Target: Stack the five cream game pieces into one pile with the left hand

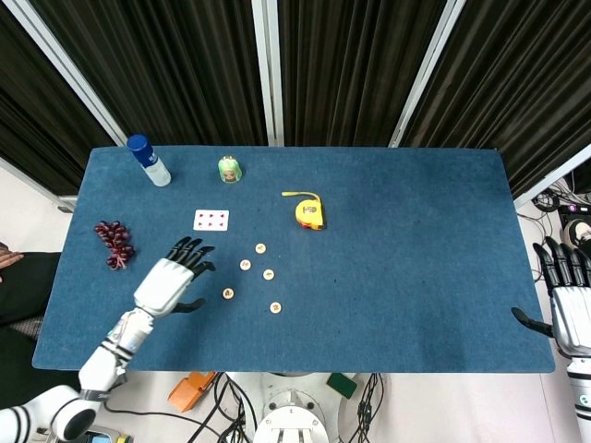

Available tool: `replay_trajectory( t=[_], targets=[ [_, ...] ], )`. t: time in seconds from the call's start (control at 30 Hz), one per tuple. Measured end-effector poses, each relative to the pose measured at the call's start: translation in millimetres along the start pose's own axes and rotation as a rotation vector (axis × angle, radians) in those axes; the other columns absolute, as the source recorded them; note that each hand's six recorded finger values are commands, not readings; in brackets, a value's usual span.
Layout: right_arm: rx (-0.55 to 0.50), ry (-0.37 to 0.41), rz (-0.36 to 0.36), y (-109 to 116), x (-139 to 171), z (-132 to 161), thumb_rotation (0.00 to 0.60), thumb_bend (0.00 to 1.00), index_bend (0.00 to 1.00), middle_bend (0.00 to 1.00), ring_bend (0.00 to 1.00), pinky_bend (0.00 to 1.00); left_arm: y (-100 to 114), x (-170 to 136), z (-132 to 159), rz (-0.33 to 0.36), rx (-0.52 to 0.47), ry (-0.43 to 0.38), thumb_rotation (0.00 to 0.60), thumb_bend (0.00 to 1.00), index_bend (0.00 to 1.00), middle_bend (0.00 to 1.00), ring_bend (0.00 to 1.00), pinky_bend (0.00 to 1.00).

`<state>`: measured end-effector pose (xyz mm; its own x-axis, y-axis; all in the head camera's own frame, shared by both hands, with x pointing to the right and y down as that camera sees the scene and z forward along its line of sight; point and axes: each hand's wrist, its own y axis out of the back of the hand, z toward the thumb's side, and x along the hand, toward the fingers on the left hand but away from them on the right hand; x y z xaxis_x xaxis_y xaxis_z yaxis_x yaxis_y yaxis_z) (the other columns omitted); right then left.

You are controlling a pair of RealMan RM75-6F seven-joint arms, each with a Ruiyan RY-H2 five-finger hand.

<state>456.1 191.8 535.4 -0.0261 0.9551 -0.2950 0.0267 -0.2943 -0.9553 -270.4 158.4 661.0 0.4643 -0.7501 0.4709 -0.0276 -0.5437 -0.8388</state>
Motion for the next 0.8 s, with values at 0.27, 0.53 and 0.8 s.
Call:
replay_trajectory(
  t=[0.27, 0.53, 0.8],
  targets=[
    [-0.002, -0.004, 0.014, -3, -3, -1, 0.600, 0.17, 0.00, 0.04, 0.00, 0.09, -35, 23, 9, -0.078, 0.023, -0.002, 0.600, 0.21, 0.39, 0.12, 0.00, 0.00],
    [-0.003, -0.005, 0.021, -6, -5, 0, 0.600, 0.17, 0.00, 0.04, 0.00, 0.09, -56, 32, 17, -0.116, 0.014, 0.016, 0.600, 0.24, 0.41, 0.11, 0.00, 0.00],
    [-0.002, -0.013, 0.022, -6, -5, -1, 0.600, 0.17, 0.00, 0.04, 0.00, 0.09, -65, 39, 21, -0.122, 0.010, 0.021, 0.600, 0.27, 0.44, 0.11, 0.00, 0.00]
  ],
)
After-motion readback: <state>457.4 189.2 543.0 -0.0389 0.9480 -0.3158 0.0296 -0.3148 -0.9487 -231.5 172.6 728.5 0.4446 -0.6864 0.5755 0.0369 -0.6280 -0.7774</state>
